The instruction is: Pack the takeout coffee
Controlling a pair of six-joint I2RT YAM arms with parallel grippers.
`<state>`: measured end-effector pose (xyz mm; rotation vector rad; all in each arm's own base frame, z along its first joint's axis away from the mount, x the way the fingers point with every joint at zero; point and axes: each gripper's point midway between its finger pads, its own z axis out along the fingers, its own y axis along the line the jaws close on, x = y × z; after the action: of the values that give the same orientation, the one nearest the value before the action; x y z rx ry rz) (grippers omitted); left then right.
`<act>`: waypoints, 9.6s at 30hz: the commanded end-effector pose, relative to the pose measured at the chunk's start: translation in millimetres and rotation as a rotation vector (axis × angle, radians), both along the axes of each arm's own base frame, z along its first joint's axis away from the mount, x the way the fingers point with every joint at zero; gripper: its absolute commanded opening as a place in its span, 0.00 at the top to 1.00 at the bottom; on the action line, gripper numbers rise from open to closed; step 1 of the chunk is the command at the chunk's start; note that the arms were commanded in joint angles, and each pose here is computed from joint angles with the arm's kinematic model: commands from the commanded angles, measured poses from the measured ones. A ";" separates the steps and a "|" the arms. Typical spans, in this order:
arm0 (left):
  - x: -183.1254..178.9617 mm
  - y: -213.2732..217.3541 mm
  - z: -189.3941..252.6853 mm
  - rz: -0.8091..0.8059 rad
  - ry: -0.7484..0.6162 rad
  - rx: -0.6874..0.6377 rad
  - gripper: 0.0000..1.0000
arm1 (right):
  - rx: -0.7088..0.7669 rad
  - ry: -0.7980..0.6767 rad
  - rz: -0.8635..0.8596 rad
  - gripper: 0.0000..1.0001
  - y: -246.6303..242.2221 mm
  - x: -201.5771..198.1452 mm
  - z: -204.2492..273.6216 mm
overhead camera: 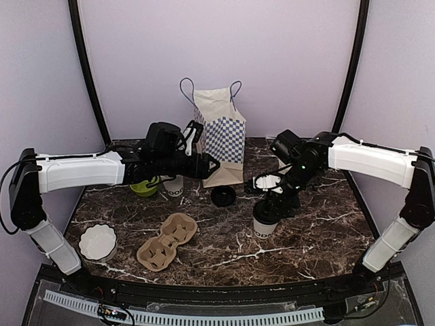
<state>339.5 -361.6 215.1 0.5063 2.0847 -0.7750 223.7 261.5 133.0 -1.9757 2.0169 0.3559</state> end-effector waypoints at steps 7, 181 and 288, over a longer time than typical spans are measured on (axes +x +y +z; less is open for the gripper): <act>-5.3 -6.5 4.9 -0.033 0.012 -0.036 0.31 | 0.005 -0.025 -0.040 0.39 2.9 4.3 4.5; 20.9 -61.0 -175.4 -0.261 -0.094 0.802 0.74 | 0.436 0.034 -0.363 0.48 -67.4 23.9 81.2; -69.9 -31.2 96.5 -0.345 -0.648 0.114 0.39 | 0.372 0.132 -0.133 0.39 -31.1 16.9 125.2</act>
<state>251.0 -403.7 323.7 1.0620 1.4365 -0.7011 260.3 237.5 271.8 -1.4331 1.9837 0.9054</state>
